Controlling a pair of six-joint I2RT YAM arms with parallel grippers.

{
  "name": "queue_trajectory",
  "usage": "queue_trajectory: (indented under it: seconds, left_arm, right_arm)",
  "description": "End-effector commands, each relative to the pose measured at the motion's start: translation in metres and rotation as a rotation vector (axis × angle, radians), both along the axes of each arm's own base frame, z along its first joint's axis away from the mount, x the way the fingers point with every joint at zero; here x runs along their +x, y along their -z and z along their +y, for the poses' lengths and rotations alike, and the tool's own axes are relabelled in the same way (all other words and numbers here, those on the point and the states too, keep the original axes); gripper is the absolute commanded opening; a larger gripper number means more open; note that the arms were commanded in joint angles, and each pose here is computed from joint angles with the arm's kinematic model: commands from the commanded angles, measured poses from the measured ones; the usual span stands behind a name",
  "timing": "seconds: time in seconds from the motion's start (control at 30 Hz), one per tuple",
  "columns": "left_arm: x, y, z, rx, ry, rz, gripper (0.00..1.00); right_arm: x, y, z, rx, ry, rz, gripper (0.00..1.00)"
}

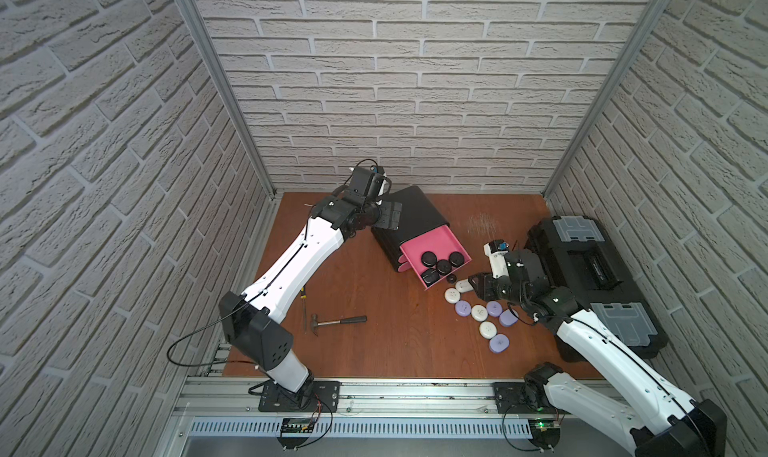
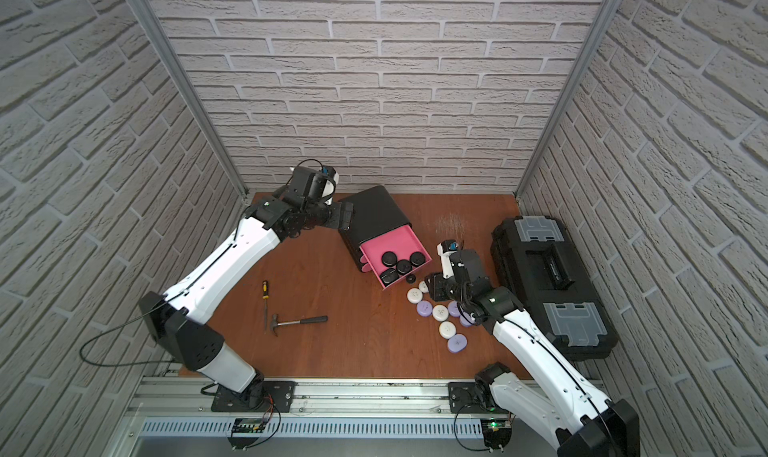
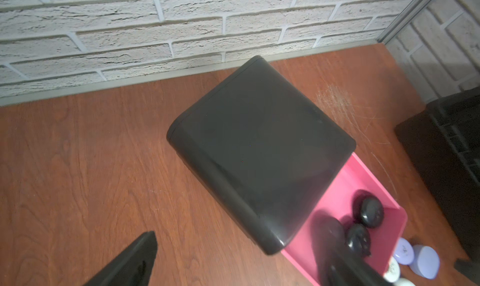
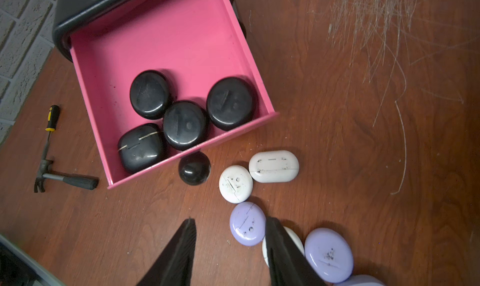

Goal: Put the bluetooth earphones in the drawer according to color
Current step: Close the drawer of the storage box.

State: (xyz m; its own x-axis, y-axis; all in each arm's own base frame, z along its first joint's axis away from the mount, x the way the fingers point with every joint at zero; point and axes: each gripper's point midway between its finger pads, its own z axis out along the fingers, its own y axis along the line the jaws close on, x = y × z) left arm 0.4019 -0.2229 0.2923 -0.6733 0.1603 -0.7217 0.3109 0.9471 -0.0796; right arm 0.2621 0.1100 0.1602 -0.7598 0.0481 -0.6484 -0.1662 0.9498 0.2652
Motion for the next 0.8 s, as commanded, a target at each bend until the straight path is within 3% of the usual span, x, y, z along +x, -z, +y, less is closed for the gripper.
queue_trajectory:
  seconds: [0.0, 0.23, 0.43, 0.77]
  left_arm:
    - [0.015, 0.013, 0.005, 0.109, 0.006, 0.031, 0.98]
    - [0.057, 0.035, -0.01, 0.183, 0.027, 0.047, 0.98]
    - [0.083, 0.054, -0.019, 0.206, 0.053, 0.061, 0.98]
    - [0.092, 0.097, -0.027, 0.228, 0.081, 0.136, 0.95]
  right_arm:
    - [-0.006, 0.01, 0.006, 0.064, -0.021, 0.025, 0.47]
    - [-0.01, 0.022, 0.031, 0.179, -0.121, 0.068, 0.46]
    - [-0.001, 0.031, 0.038, 0.19, -0.144, 0.095, 0.46]
    - [0.026, 0.028, 0.054, 0.237, -0.172, 0.055, 0.44]
